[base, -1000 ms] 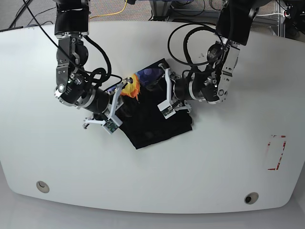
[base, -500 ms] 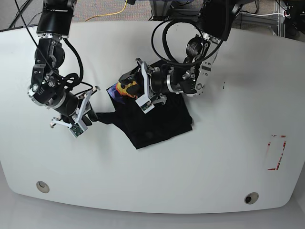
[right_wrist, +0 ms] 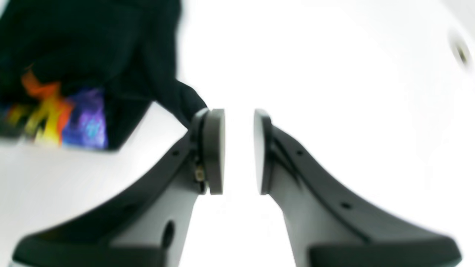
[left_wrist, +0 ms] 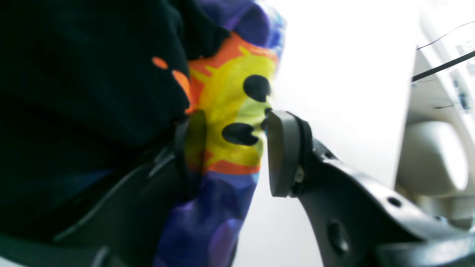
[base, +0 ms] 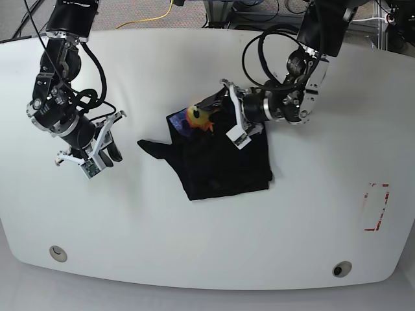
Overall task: Layout the t-shirt on the table in an organized manner, then fold the t-shirt properly
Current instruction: 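Open the right gripper and lift the bundle with the left gripper, then carry the folded black shirt with the left gripper to the table edge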
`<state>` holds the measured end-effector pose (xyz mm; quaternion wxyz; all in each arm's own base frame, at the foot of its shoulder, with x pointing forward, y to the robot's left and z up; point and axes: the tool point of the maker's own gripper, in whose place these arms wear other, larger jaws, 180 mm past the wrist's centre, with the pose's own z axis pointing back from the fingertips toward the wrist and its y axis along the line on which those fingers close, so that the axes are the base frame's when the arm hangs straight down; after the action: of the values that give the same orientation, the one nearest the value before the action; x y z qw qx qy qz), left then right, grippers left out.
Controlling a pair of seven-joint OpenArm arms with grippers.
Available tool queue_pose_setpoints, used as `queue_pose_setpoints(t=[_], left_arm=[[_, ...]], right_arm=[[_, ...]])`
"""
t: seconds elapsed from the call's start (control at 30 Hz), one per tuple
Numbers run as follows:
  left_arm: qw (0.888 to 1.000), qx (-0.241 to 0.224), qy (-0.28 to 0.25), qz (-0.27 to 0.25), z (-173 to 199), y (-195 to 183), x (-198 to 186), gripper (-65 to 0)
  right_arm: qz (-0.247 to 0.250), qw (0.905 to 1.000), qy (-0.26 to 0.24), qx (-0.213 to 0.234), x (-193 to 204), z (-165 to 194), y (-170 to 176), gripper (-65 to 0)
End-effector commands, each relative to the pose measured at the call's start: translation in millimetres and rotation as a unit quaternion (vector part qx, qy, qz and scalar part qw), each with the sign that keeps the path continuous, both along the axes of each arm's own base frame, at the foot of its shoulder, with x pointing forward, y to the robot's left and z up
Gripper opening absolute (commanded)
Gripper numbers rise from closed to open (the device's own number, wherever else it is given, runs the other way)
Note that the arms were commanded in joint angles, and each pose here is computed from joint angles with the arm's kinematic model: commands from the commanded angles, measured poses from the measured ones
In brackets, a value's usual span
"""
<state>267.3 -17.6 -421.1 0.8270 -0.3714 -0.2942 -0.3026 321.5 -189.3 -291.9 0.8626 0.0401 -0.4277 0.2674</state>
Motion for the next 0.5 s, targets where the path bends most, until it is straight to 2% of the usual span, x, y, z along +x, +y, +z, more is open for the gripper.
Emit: queue_pose_setpoints(t=[0.0, 0.27, 0.47], left_arm=[[0.997, 0.072, 0.019, 0.007, -18.9, 47.6, -13.5, -39.9], [0.996, 0.079, 0.041, 0.028, -9.5, 111.6, -36.9, -39.9], [0.995, 0.086, 0.043, 0.018, -0.6, 128.6, -52.3, -39.9]], right_arm=[[-0.003, 0.9999, -0.012, -0.011, -0.6, 8.0, -5.4, -52.0], [-0.001, 0.9999, -0.015, -0.001, -3.0, 8.2, 3.3, -52.0], [0.0, 0.9999, -0.016, 0.001, -2.9, 8.5, 4.3, -52.0]])
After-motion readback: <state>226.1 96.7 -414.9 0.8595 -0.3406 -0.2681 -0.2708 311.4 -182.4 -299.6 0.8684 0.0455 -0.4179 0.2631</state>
